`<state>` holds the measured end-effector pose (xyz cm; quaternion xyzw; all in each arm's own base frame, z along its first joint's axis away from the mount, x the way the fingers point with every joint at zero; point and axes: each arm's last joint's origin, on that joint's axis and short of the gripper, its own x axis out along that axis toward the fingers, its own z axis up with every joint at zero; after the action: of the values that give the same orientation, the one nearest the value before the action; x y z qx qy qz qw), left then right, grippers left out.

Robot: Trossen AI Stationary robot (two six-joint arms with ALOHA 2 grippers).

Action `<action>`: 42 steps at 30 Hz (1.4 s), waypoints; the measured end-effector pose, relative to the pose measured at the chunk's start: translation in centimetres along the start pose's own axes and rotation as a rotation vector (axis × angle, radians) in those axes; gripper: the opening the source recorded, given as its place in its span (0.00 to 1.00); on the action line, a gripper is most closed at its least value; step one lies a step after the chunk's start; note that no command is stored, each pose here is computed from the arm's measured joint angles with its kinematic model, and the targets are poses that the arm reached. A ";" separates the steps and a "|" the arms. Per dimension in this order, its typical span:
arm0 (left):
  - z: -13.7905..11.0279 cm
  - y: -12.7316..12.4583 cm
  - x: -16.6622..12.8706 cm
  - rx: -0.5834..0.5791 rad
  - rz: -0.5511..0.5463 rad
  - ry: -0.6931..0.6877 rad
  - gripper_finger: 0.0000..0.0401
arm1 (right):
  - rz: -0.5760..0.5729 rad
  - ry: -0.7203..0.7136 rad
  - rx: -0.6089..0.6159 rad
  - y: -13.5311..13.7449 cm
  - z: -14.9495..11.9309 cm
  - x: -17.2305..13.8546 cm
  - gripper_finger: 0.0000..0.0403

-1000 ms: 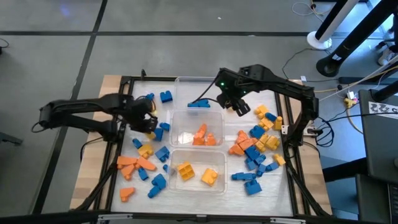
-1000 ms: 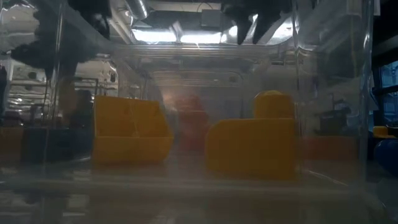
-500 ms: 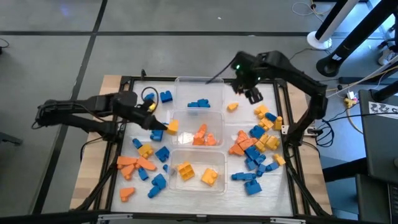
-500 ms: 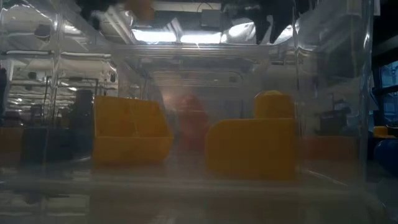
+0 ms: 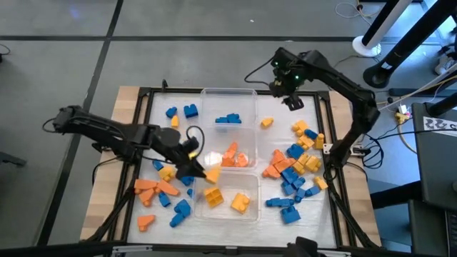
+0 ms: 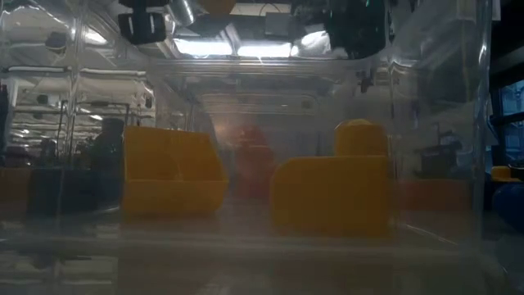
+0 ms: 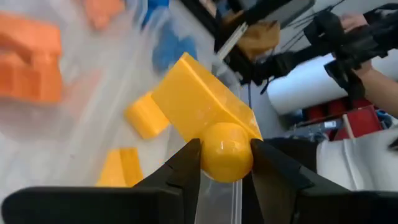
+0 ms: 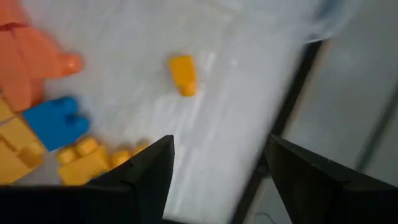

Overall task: Sort blocks
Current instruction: Put the yellow game piece into the bottom transparent bin

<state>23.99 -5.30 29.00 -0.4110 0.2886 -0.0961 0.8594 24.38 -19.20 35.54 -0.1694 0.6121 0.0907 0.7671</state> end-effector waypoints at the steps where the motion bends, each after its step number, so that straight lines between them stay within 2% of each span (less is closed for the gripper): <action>1: -0.2 0.0 0.4 -0.015 -0.001 0.016 0.28 | 0.022 -0.009 -0.008 -0.1 -0.3 0.8 0.63; 6: -0.8 -0.2 1.8 -0.074 -0.040 0.073 0.29 | 0.067 -0.029 -0.070 0.0 -0.8 5.0 0.63; 10: -1.1 0.0 2.5 -0.124 -0.023 0.103 0.33 | 0.076 -0.058 -0.123 0.3 -1.1 7.8 0.63; 18: -1.3 0.4 2.9 -0.217 0.004 0.117 0.45 | 0.047 -0.077 -0.261 0.9 -2.0 11.9 0.63; 23: -1.2 0.3 2.9 -0.224 0.001 0.112 0.48 | 0.054 -0.074 -0.264 1.7 -2.7 14.1 0.63; 34: -1.2 0.4 2.9 -0.226 0.002 0.111 0.47 | 0.006 -0.088 -0.236 2.5 -3.5 16.8 0.63; 42: -1.2 0.4 2.8 -0.225 0.002 0.111 0.47 | -0.047 -0.073 -0.218 2.5 -3.6 17.4 0.63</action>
<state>25.61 -6.99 26.95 -0.4985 0.3450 -0.0851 0.7907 24.34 -19.45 17.61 -0.2628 0.5661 0.1449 0.7678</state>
